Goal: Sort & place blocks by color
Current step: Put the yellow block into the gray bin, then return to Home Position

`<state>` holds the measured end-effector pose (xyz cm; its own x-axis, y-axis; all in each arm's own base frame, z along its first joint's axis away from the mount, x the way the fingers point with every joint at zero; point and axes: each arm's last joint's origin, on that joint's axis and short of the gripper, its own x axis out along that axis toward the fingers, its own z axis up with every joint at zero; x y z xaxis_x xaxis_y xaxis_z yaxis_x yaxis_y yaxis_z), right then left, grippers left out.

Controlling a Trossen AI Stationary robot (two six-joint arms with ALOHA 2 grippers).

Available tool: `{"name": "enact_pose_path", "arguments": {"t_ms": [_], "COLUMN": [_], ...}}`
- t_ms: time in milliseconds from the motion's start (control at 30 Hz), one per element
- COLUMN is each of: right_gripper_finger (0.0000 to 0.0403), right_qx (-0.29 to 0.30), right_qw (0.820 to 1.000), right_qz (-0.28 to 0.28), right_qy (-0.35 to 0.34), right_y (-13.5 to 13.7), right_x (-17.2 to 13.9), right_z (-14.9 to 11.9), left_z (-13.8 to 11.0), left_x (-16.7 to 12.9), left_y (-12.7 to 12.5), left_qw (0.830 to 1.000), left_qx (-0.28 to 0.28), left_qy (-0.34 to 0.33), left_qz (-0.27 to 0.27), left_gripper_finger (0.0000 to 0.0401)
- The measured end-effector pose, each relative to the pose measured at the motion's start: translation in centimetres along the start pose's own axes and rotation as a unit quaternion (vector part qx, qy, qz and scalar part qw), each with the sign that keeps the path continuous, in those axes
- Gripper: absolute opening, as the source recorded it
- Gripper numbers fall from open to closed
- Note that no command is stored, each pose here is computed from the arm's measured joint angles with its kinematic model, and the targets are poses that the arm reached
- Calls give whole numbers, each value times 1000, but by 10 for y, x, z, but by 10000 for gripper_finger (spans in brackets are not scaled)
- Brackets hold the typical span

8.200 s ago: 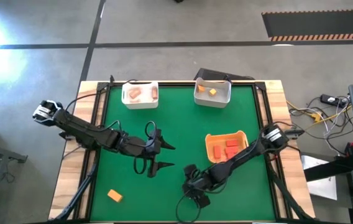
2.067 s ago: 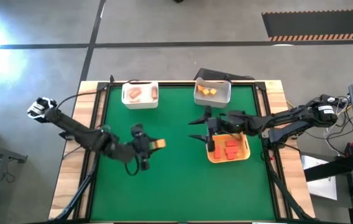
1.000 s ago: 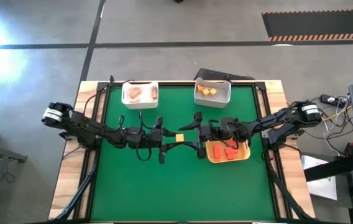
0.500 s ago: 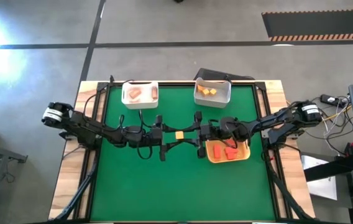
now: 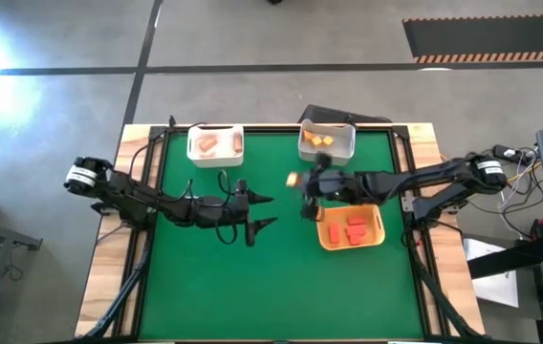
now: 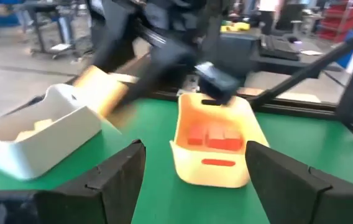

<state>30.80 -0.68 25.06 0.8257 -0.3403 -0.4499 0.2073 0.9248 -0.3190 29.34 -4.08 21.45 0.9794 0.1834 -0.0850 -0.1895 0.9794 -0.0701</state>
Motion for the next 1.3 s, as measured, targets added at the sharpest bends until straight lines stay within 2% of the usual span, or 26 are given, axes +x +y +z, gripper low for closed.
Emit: {"name": "enact_pose_path", "arguments": {"t_ms": [67,133,200,267,467,600,933,1167,1300], "right_gripper_finger": [116,116,116,116,116,130,139,182,207], "right_qx": [-19,-28,-17,7,90,132,163,183,180], "right_qw": [994,980,966,958,951,948,940,930,931], "right_qz": [-85,-160,-211,-232,-222,-211,-223,-245,-244], "right_qy": [67,119,152,166,194,198,200,204,205], "right_y": [-14,-30,-48,-66,-116,-136,-151,-162,-162], "right_x": [0,1,3,6,15,15,14,11,11], "right_z": [-4,-9,-15,-22,-51,-62,-69,-75,-75], "left_z": [-1,-1,0,0,0,0,0,0,0], "left_x": [0,0,0,0,0,0,0,1,1], "left_y": [1,1,2,1,1,1,2,5,5], "left_qw": [1000,1000,1000,1000,999,999,999,999,999], "left_qx": [-10,-11,-11,-12,-24,-24,-20,-22,-25], "left_qy": [1,1,-1,-2,-2,-2,-2,-4,-5], "left_qz": [14,24,24,25,25,25,26,39,41], "left_gripper_finger": [260,260,260,260,260,260,260,260,260]}}
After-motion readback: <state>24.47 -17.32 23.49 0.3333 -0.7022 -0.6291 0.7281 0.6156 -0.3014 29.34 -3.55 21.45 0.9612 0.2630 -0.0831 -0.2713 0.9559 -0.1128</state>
